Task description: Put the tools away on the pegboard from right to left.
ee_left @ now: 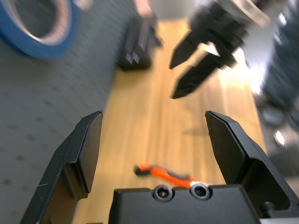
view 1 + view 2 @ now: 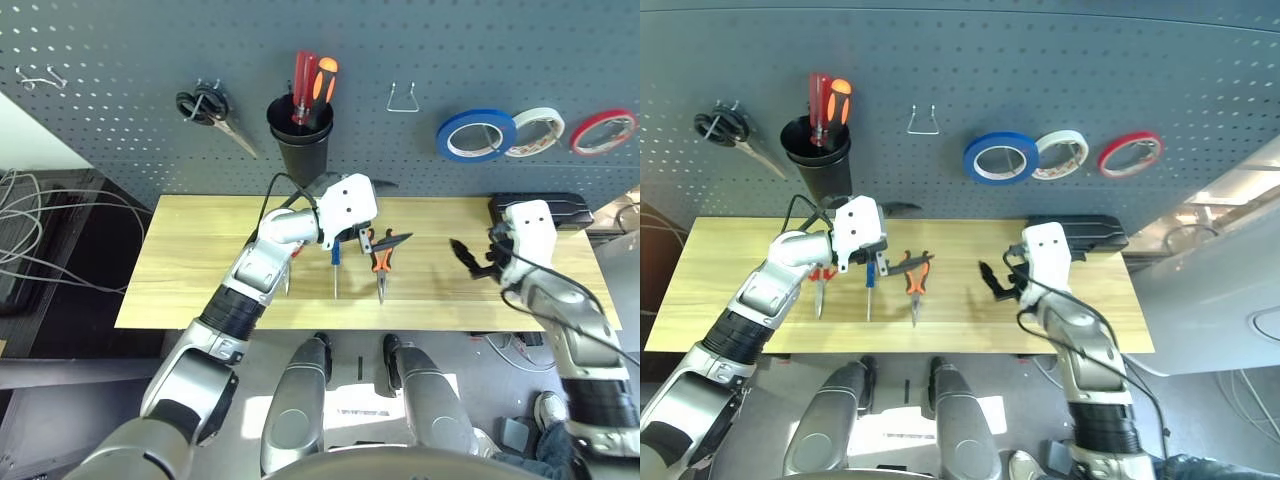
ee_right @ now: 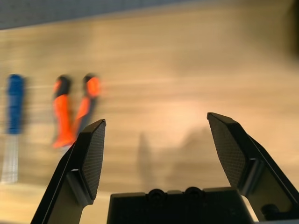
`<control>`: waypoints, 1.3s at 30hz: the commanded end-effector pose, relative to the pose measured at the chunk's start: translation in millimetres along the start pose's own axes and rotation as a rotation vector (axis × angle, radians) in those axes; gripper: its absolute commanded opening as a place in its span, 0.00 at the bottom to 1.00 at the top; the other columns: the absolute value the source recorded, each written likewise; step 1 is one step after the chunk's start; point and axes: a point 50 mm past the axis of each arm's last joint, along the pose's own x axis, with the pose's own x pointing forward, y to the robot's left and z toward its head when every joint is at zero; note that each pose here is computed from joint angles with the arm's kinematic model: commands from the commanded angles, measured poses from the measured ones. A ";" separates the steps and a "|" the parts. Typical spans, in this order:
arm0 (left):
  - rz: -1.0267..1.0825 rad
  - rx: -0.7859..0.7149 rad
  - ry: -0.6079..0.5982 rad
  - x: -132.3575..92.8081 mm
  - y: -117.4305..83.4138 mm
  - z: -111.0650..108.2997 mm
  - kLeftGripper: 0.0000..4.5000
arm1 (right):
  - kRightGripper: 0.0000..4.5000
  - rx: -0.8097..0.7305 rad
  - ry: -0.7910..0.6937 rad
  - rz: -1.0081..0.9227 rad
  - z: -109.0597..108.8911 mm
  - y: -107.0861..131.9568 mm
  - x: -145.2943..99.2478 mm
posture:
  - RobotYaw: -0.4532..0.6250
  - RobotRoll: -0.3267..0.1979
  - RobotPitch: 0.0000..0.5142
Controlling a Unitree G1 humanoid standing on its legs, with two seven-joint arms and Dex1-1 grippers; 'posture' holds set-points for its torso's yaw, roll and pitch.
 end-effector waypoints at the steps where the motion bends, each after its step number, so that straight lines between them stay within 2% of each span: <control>1: -0.094 0.010 0.071 -0.1 -5.2 -6.5 1.00 | 1.00 0.069 0.168 0.008 -10.2 16.7 15.9 | 0.49 0.62 0.60; 6: -0.154 0.000 0.129 -3.6 -11.6 -10.9 1.00 | 1.00 0.142 0.279 -0.023 -15.7 36.3 38.6 | 0.52 0.62 0.62; 13: -0.144 -0.027 0.142 -6.9 -18.0 -12.7 1.00 | 1.00 0.152 0.313 -0.045 -19.4 52.5 60.0 | 0.56 0.62 0.65; 28: -0.146 -0.048 0.167 -11.8 -24.8 -12.5 1.00 | 1.00 0.094 0.329 -0.011 -26.3 59.3 86.1 | 0.61 0.62 0.69; 36: -0.133 -0.063 0.180 -14.3 -24.2 -15.8 1.00 | 1.00 0.055 0.412 -0.010 -47.9 45.8 85.1 | 0.62 0.62 0.67; 39: -0.123 -0.064 0.183 -17.0 -21.4 -16.3 1.00 | 1.00 0.065 0.514 -0.025 -60.3 43.5 82.0 | 0.61 0.62 0.67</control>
